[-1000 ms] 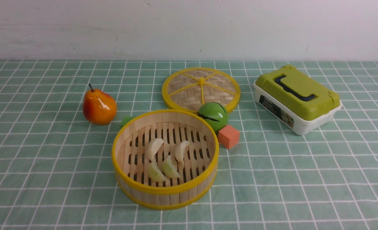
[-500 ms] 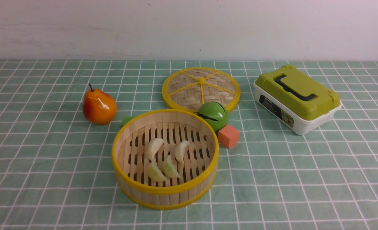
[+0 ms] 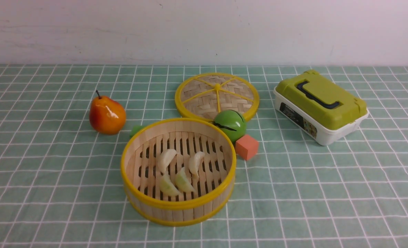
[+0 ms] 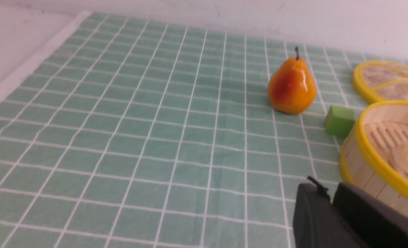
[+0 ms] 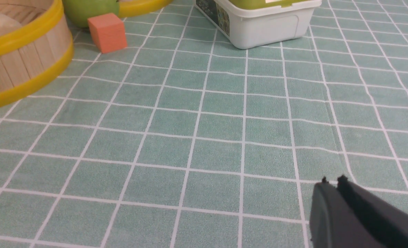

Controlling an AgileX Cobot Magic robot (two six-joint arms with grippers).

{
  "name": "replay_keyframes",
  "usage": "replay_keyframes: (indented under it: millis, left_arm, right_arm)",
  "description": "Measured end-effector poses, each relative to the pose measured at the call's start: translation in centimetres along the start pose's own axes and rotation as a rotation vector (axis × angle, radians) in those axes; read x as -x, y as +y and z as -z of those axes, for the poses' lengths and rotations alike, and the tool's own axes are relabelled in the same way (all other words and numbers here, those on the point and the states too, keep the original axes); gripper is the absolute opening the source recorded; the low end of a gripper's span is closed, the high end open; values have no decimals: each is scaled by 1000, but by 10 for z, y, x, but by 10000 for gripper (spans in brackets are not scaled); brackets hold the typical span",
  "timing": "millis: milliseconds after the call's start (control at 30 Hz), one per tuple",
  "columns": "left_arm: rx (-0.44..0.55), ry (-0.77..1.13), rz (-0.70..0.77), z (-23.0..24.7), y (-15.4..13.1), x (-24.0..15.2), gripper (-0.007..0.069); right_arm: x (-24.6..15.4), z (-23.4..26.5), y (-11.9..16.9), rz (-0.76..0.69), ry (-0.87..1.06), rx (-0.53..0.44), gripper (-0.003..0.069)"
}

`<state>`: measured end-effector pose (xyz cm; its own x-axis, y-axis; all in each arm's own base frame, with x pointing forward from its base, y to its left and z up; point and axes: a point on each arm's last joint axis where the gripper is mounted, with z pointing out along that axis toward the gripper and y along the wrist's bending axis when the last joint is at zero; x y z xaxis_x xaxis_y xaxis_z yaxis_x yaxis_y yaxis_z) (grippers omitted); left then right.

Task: Put the dumplings into the steamer on the table with the blue tablecloth.

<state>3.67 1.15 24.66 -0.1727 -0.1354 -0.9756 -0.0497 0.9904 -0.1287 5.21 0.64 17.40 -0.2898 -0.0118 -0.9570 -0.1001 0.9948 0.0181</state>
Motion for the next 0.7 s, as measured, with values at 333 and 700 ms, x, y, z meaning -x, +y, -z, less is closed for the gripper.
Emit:
replay_keyframes:
  millis: [333, 700]
  left_arm:
    - [-10, 141, 111, -28, -2, -71, -14]
    - [-20, 157, 131, -28, -3, -75, -14]
  right_arm:
    - [0, 0, 0, 0, 2, 0, 43]
    - [0, 0, 0, 0, 2, 0, 60]
